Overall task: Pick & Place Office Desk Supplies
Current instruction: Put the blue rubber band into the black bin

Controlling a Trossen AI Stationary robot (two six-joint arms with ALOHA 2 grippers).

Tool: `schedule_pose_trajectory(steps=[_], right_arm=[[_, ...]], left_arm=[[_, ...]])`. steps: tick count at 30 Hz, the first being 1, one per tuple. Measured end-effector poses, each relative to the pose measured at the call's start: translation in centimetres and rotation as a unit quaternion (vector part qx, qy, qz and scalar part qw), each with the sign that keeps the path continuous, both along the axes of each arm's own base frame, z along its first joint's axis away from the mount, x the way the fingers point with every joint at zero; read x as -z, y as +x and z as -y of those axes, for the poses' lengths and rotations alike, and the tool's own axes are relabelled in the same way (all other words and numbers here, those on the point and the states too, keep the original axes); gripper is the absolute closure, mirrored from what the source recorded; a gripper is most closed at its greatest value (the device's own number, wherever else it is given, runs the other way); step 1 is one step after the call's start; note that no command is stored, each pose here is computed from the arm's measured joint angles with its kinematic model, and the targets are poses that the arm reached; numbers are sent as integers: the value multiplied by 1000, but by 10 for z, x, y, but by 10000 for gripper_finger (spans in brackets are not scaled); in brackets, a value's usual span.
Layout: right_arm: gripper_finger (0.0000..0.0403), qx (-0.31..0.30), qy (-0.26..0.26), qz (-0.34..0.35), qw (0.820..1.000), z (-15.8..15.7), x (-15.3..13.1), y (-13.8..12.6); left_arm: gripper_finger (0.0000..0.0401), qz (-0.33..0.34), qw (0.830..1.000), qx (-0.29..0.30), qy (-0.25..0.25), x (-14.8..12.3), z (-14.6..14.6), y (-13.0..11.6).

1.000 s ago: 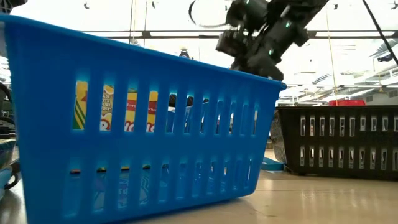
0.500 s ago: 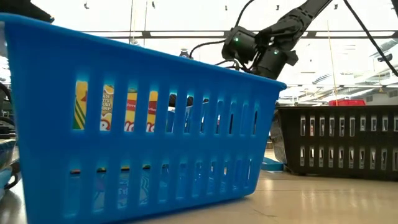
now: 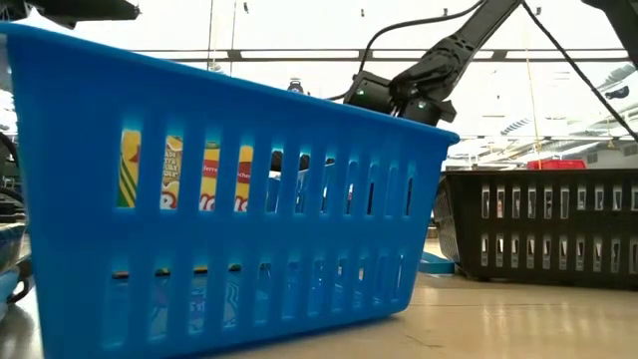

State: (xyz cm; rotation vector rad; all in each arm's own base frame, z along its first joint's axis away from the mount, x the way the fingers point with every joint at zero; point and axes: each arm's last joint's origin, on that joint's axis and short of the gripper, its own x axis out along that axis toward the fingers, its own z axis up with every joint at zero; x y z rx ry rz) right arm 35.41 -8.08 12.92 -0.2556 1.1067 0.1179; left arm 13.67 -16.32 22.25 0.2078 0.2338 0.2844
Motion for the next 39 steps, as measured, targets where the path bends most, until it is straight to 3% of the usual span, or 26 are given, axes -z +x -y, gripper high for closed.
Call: schedule_pose_trajectory(steps=[5,8,16,18,31,36,39], right_arm=[[193,-17,-1,-10,1000,1,0,5],[220,-19,3,-11,1000,1,1,5],[371,-23,0,-20,1000,0,1,4],[393,-26,0,-24,999,-1,2,4],[401,-89,20,-101,991,-47,1,-2],[400,-87,-21,-105,990,-63,-10,6],[384,-99,-32,-74,992,-65,-18,13]], left_arm=[[200,-4,1000,-3,-1,0,-2,3],[200,-6,1000,-4,-2,0,-3,4],[200,-6,1000,-3,2,0,-3,4],[200,-5,1000,-4,0,0,-3,4],[200,-5,1000,-5,-1,0,-3,4],[200,-5,1000,-5,-1,0,-3,4],[200,-5,1000,-5,-2,0,-3,4]])
